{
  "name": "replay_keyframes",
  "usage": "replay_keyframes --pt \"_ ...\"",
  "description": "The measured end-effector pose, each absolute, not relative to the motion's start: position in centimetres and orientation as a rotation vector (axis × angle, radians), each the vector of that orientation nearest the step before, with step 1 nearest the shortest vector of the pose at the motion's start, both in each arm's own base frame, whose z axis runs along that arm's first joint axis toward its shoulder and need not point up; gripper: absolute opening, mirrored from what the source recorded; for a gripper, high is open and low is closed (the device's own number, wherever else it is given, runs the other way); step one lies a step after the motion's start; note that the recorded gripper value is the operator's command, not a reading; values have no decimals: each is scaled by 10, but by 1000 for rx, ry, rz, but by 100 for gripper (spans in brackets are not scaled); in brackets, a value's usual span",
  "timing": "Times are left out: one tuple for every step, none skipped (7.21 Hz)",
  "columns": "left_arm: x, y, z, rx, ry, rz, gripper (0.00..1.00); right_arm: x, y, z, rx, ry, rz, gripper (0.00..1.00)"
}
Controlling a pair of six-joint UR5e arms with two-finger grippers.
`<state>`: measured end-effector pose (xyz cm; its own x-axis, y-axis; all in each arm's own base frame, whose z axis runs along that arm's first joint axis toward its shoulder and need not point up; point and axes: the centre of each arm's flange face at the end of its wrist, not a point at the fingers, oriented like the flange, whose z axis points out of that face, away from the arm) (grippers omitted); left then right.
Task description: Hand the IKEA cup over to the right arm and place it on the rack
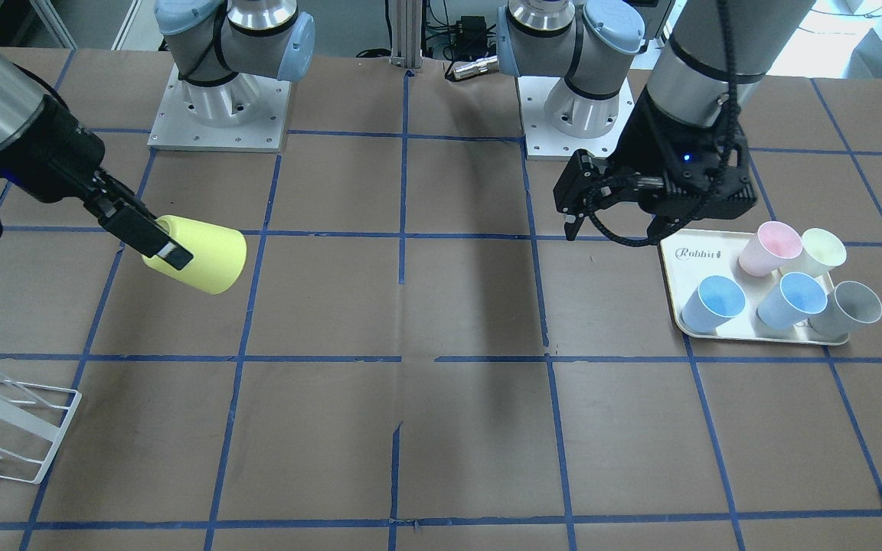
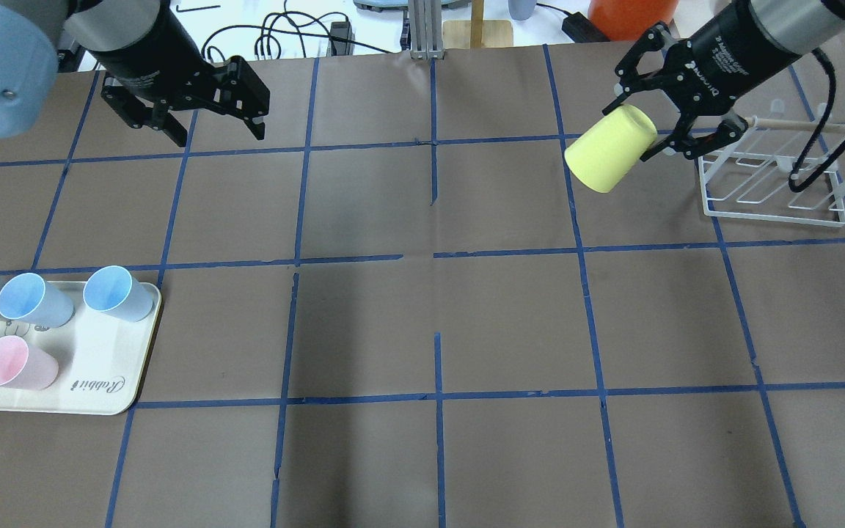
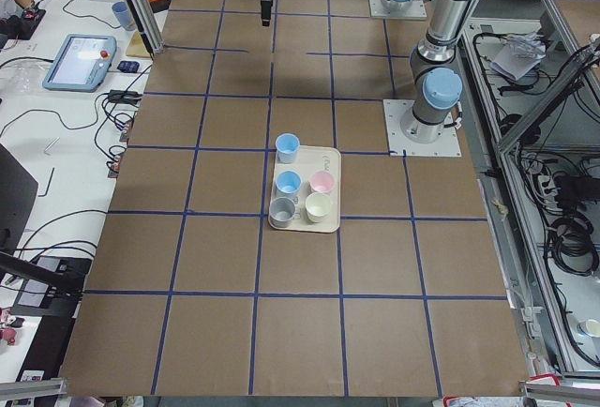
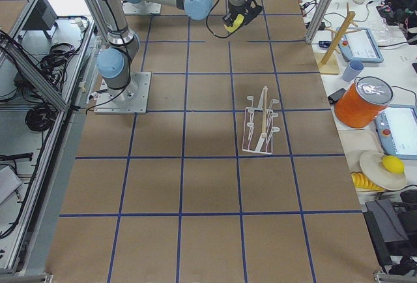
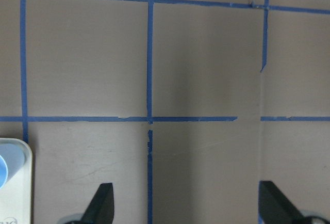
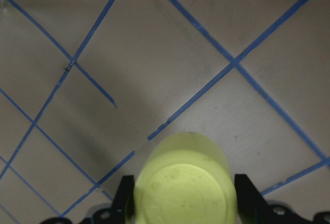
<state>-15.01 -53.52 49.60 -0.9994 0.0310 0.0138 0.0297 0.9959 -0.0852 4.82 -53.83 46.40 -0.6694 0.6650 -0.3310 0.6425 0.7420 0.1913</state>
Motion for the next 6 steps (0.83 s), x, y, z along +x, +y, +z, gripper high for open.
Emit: replay_keyframes --pt "-157 -536 497 -89 -3171 125 100 20 -546 467 907 2687 16 0" --pt "-146 -531 510 -72 -3191 102 100 -3 -556 472 810 2805 -39 0" --pt "-123 -526 525 0 -3167 57 100 -19 -568 479 705 2901 -90 0" --pt "-107 -524 534 58 -3125 38 100 -29 -580 486 616 2963 -139 0" --pt "-100 -523 534 78 -3128 22 100 -38 -595 493 535 3017 -200 0" --pt "-102 -524 531 74 -3154 10 100 -45 -609 501 460 3061 -260 0"
